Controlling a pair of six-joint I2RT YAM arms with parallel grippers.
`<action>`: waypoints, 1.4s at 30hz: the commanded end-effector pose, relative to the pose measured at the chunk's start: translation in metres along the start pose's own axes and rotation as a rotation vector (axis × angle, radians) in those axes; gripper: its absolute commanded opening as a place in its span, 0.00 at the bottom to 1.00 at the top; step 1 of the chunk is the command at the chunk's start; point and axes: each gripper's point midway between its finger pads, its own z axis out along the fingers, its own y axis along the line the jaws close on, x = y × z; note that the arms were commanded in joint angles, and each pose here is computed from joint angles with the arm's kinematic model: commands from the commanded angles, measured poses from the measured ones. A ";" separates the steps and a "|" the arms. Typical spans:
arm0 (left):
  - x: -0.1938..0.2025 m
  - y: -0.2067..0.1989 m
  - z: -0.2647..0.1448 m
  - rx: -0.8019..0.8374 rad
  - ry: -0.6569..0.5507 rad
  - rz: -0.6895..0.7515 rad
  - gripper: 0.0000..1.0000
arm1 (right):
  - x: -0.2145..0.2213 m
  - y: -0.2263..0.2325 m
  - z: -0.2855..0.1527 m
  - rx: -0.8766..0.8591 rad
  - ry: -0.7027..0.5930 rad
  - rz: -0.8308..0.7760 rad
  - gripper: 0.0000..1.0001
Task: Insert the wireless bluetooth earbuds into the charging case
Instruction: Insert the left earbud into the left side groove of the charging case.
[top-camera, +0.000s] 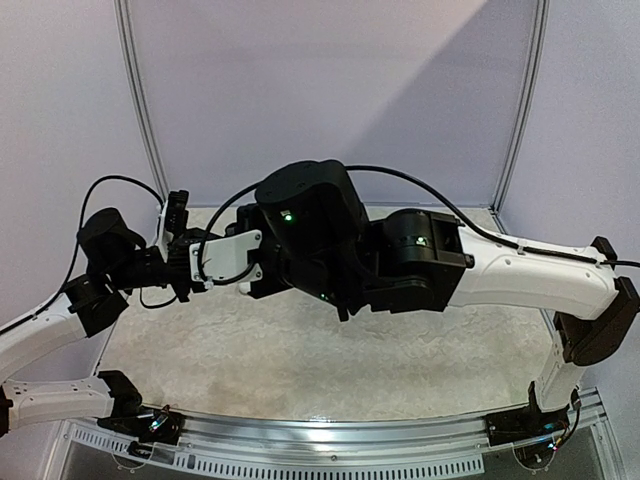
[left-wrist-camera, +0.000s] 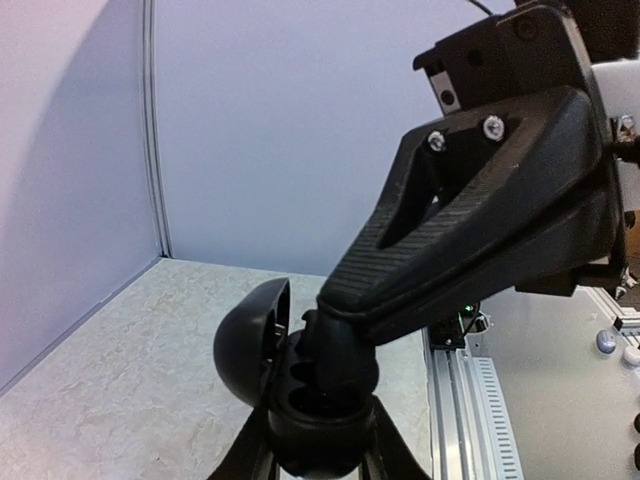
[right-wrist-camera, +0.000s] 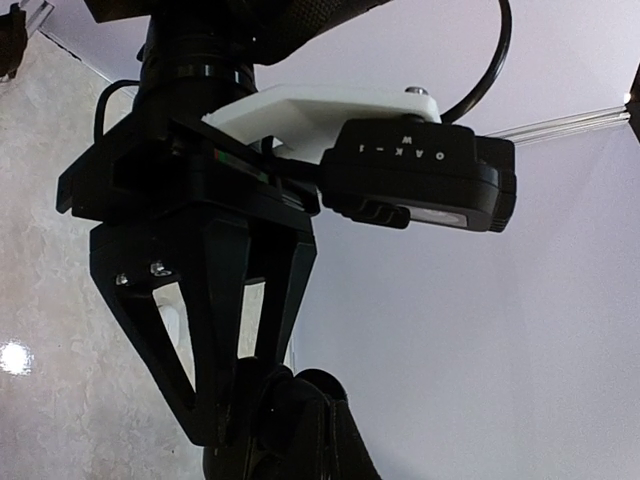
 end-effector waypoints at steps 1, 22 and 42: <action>-0.010 -0.003 0.002 0.004 -0.016 0.013 0.00 | 0.003 0.018 0.009 -0.035 0.034 -0.056 0.00; -0.016 -0.003 0.001 -0.008 -0.040 0.017 0.00 | 0.009 0.049 0.011 -0.161 0.036 -0.011 0.10; -0.013 -0.004 0.001 -0.007 -0.031 0.018 0.00 | 0.008 0.028 -0.008 -0.157 0.014 0.133 0.20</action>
